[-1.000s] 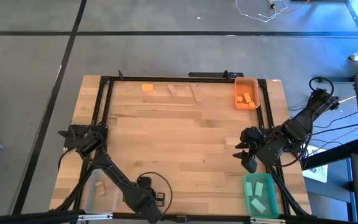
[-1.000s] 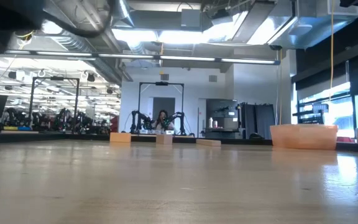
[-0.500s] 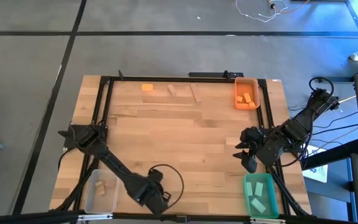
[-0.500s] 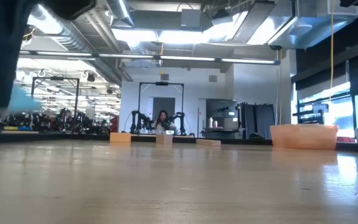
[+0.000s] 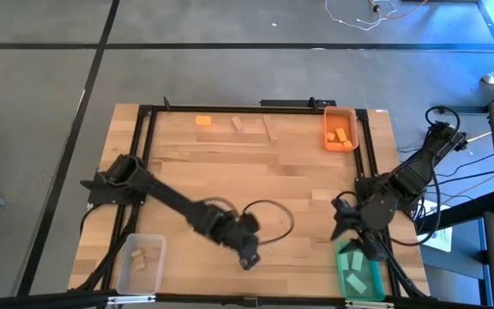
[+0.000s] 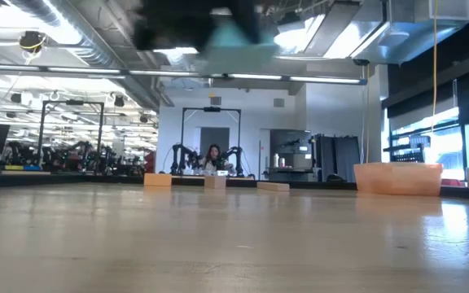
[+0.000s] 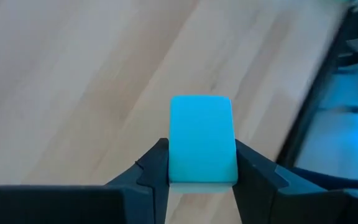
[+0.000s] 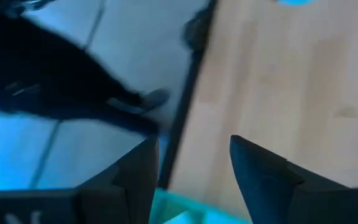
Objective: Sort & place blocks by color
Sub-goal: Put the blue block into the green bin
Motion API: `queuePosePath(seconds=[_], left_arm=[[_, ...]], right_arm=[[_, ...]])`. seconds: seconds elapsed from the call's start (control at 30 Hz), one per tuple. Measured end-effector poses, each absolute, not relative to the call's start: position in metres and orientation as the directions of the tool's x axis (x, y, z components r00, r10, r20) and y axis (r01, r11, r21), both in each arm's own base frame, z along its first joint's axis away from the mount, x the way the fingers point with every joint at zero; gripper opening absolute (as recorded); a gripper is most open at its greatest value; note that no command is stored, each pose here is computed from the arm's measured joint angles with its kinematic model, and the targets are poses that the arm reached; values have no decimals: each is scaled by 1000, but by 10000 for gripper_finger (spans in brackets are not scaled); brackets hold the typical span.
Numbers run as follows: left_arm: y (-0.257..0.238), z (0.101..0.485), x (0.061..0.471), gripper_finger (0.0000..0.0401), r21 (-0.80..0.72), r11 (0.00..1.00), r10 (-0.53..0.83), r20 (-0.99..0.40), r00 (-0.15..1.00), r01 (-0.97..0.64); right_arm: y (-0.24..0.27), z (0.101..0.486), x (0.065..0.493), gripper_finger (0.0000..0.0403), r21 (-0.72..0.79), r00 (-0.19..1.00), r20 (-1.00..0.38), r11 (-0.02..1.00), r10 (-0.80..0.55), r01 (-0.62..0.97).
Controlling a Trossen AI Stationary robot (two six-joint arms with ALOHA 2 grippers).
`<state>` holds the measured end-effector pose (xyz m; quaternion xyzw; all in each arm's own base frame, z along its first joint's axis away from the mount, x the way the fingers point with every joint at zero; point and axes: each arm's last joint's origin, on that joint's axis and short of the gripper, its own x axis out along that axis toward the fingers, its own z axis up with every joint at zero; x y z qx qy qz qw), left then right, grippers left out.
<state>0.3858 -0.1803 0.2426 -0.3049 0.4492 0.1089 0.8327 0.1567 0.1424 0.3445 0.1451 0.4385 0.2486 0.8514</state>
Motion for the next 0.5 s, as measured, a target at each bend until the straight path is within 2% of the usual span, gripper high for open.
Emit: queuePosePath(seconds=[0.1,0.27,0.5], left_arm=[[-159,251,407,124,-463,827,-160,-736,657,-318],[-127,262,429,124,-475,869,-222,-625,748,-138],[-104,268,439,124,-412,911,-263,-563,783,10]], right_arm=[[145,344,152,200,540,433,-677,802,595,-256],[145,347,141,200,591,423,-680,789,598,-165],[126,359,111,200,581,560,-666,813,493,-25]])
